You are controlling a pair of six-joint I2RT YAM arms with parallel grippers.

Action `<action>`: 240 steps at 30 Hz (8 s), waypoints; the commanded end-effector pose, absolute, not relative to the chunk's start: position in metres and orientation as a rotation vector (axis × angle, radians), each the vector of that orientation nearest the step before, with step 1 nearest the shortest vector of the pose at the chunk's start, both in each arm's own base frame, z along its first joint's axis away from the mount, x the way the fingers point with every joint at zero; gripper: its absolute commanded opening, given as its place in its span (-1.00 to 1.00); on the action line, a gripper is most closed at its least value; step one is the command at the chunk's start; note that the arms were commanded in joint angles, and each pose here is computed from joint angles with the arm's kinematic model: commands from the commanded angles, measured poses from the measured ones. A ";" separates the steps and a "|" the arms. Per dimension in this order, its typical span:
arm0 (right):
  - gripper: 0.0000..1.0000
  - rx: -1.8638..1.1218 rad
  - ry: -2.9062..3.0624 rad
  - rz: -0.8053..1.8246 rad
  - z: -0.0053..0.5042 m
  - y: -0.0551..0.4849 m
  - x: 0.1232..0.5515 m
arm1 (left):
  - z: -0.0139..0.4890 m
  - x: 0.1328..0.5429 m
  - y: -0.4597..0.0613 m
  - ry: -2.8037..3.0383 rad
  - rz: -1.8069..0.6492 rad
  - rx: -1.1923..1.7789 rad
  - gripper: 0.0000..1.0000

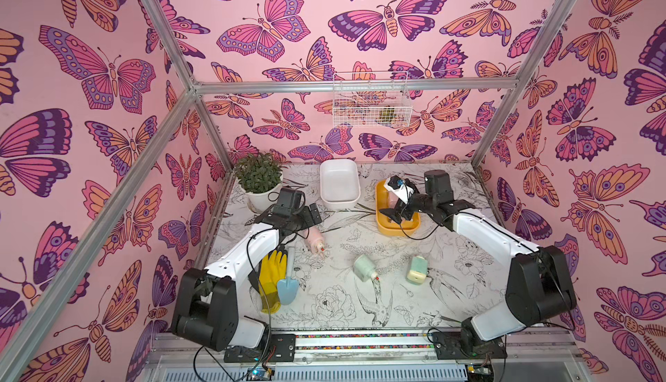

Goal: Place the pencil sharpeners by color into the storage box
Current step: Pick up the pencil sharpener from the center of the board, then place the pencil sharpener in the storage box.

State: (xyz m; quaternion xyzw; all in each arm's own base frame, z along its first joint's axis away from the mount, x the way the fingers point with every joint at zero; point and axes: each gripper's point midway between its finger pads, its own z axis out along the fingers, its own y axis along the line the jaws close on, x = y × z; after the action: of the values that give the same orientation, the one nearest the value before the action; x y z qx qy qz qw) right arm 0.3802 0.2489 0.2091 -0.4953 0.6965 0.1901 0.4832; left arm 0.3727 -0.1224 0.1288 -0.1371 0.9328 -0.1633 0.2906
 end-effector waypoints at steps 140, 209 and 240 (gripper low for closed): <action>-1.00 -1.353 1.864 0.291 0.197 0.232 0.350 | 0.134 0.355 -0.189 2.501 -0.814 -0.157 0.99; -0.91 -1.792 1.826 0.293 0.093 0.219 0.401 | 0.041 0.400 -0.379 2.833 -1.010 0.188 0.01; 0.99 -1.761 1.809 0.270 0.122 0.209 0.390 | 0.064 0.400 -0.370 2.801 -1.021 0.110 -0.02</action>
State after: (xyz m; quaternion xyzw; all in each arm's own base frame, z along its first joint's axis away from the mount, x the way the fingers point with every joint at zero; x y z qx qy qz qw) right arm 0.3961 0.2144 0.1143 -0.6633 0.6784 0.1050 0.2979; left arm 0.4073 -0.3822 0.0584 0.0350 0.9318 -0.3500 0.0891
